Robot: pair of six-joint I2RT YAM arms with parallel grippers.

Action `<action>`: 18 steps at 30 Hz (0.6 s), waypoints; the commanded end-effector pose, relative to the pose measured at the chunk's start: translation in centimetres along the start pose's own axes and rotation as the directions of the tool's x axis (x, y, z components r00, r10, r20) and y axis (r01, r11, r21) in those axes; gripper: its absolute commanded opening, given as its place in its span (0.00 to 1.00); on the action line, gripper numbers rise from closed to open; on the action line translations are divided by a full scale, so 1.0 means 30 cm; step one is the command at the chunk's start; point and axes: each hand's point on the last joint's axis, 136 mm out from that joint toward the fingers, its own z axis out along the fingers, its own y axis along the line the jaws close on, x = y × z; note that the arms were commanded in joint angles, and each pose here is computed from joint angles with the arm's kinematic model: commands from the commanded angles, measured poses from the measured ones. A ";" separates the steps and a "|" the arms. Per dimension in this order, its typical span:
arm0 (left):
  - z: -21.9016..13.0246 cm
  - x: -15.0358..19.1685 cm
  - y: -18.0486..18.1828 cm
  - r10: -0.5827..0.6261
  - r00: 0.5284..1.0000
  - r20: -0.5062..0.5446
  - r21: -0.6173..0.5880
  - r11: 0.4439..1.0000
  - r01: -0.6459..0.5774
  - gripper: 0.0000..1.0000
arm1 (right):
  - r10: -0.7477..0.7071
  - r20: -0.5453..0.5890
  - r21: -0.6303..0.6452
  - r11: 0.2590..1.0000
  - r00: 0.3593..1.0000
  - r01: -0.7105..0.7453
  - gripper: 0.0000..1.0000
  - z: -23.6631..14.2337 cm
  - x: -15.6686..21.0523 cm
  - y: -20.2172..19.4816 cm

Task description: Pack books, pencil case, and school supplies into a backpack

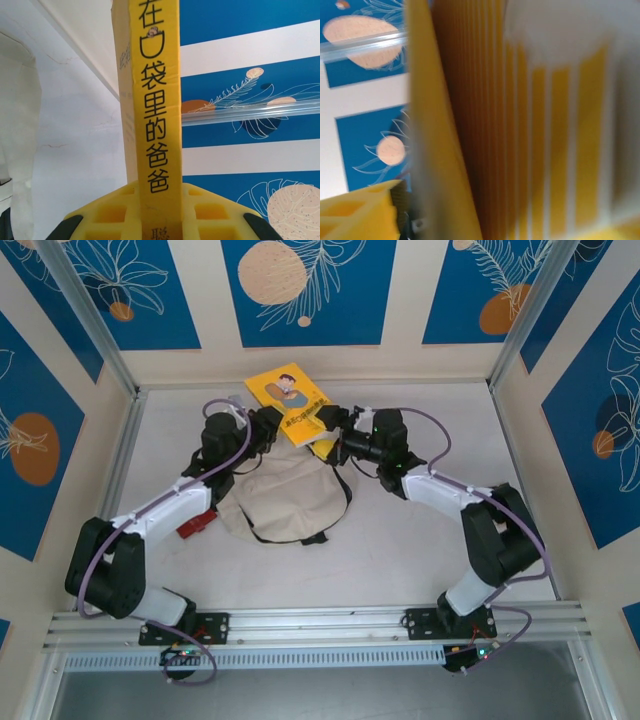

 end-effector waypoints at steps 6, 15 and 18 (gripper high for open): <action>-0.051 -0.034 -0.147 0.028 0.998 0.063 0.132 0.991 -0.036 0.09 | 0.044 -0.003 -0.067 0.997 0.999 -0.044 0.47 0.044 0.015 0.010; -0.033 -0.028 -0.092 0.028 0.998 0.057 0.088 0.996 -0.033 0.12 | 0.071 0.042 -0.056 0.996 0.997 -0.069 0.22 0.004 0.030 -0.031; -0.026 -0.018 -0.060 0.031 0.999 0.040 0.051 0.998 -0.033 0.31 | 0.043 0.068 -0.040 0.998 0.997 -0.041 0.09 -0.013 0.027 -0.034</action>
